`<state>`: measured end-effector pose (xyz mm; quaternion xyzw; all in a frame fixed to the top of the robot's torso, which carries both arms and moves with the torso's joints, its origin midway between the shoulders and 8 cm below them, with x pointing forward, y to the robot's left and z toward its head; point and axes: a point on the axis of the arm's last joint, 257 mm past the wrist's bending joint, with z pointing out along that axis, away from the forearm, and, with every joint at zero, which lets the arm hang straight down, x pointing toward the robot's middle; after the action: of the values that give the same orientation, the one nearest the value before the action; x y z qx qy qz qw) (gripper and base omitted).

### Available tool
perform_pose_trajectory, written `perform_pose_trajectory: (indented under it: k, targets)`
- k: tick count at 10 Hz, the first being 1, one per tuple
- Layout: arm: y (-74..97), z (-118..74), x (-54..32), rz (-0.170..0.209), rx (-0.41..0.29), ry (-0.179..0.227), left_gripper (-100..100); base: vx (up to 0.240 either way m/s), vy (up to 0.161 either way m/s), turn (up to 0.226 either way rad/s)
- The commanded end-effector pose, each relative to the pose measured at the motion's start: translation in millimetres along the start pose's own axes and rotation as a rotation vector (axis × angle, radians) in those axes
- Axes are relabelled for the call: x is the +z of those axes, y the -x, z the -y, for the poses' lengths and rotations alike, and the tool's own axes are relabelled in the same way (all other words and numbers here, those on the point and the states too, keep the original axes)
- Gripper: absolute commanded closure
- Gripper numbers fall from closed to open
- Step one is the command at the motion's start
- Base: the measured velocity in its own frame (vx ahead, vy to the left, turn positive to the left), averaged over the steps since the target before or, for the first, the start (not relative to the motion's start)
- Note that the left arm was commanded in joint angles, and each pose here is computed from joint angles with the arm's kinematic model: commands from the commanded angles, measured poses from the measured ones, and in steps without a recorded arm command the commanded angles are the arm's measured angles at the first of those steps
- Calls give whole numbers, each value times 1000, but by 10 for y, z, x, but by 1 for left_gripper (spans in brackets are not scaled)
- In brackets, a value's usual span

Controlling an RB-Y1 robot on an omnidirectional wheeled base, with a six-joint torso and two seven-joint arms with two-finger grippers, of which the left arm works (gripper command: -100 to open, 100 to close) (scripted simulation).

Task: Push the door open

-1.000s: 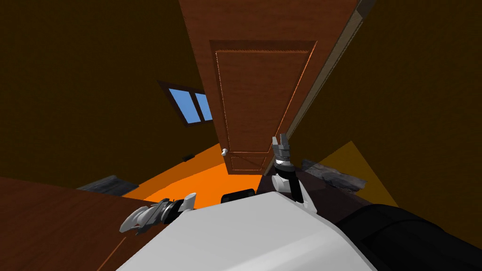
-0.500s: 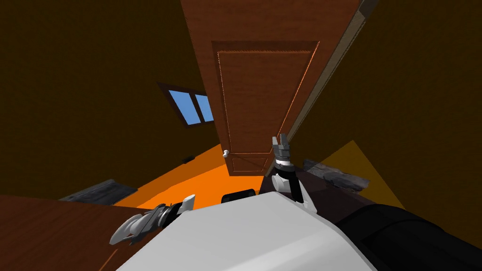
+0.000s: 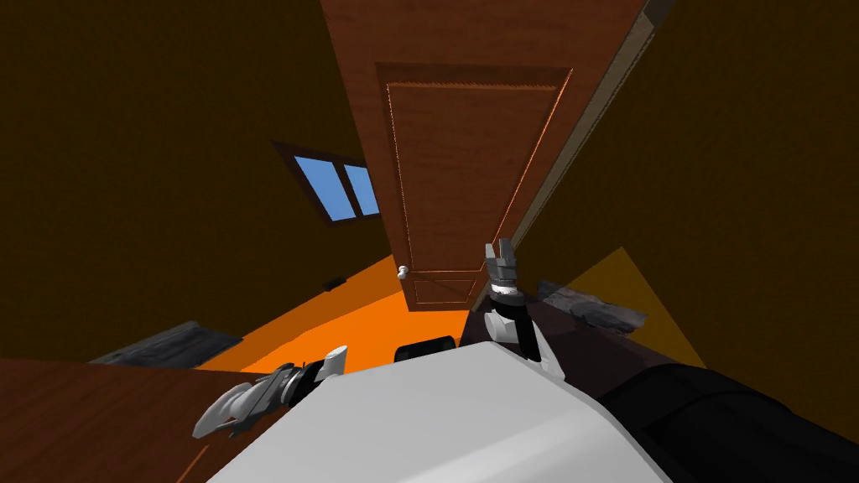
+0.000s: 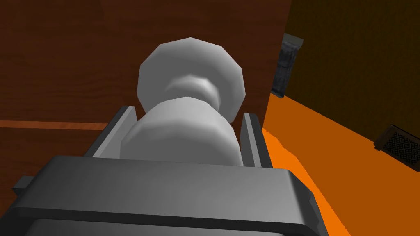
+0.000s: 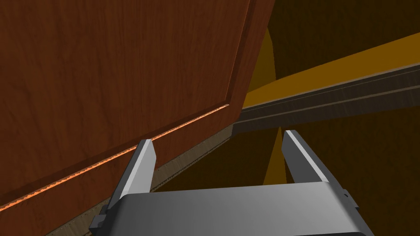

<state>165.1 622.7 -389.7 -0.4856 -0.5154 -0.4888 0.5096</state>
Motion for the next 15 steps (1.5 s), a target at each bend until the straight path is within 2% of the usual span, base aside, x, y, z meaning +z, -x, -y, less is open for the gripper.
perform_pose_trajectory:
  k: [1, 5, 13, 14, 15]
  targets:
    - [10, 87, 20, -2, 8, -14, 100, -208, -8, -54]
    - [-9, 90, 40, -6, 7, -16, 100, -166, 0, -43]
    - [-24, 86, 47, -10, 5, -16, 100, -2, 0, 1]
    - [-108, -235, -39, -4, -24, 40, 100, -100, 22, -96]
    - [-110, -234, -36, -4, -24, 40, 100, -167, 19, -111]
